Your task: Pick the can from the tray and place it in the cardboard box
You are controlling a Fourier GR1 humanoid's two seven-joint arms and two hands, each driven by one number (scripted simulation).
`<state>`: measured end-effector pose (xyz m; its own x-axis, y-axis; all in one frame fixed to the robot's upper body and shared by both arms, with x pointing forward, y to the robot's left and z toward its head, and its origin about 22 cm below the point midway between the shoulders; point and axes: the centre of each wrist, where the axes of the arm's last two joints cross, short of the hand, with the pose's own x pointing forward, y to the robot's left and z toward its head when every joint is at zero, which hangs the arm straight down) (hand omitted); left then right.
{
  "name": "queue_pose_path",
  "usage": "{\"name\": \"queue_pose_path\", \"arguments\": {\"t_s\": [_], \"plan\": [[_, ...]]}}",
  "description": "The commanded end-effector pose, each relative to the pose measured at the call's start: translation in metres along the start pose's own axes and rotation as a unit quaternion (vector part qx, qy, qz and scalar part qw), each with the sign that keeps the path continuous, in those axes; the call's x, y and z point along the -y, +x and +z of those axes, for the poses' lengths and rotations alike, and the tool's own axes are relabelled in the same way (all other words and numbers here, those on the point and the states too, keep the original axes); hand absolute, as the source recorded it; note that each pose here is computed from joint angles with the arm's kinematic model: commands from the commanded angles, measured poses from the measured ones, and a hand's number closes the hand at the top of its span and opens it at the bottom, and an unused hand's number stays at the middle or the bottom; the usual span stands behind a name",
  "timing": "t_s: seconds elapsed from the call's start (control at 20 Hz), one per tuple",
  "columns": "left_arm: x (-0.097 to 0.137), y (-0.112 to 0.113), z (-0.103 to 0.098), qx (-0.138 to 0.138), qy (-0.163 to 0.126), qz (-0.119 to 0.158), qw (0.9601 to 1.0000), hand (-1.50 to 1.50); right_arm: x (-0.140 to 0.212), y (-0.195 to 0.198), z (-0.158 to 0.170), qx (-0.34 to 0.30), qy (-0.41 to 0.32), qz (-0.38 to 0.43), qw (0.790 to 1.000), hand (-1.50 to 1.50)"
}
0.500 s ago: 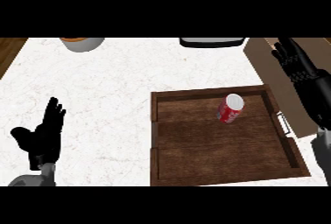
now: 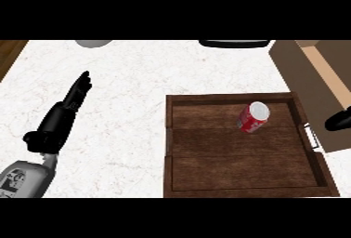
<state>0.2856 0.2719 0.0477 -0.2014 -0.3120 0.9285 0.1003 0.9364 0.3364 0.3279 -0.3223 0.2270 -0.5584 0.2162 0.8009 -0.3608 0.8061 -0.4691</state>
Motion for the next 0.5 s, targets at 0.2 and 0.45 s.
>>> {"name": "queue_pose_path", "arguments": {"t_s": [0.2,0.45], "plan": [[0.008,0.014,-0.011,0.037,-0.082,-0.018,0.9958,0.0,0.06,-0.003,0.015,0.078,0.127,0.076,0.986,-1.5],[0.011,0.021,-0.007,0.038,-0.088,-0.011,0.9954,0.0,0.053,0.002,-0.001,0.093,0.192,0.166,0.963,-1.5]]}}
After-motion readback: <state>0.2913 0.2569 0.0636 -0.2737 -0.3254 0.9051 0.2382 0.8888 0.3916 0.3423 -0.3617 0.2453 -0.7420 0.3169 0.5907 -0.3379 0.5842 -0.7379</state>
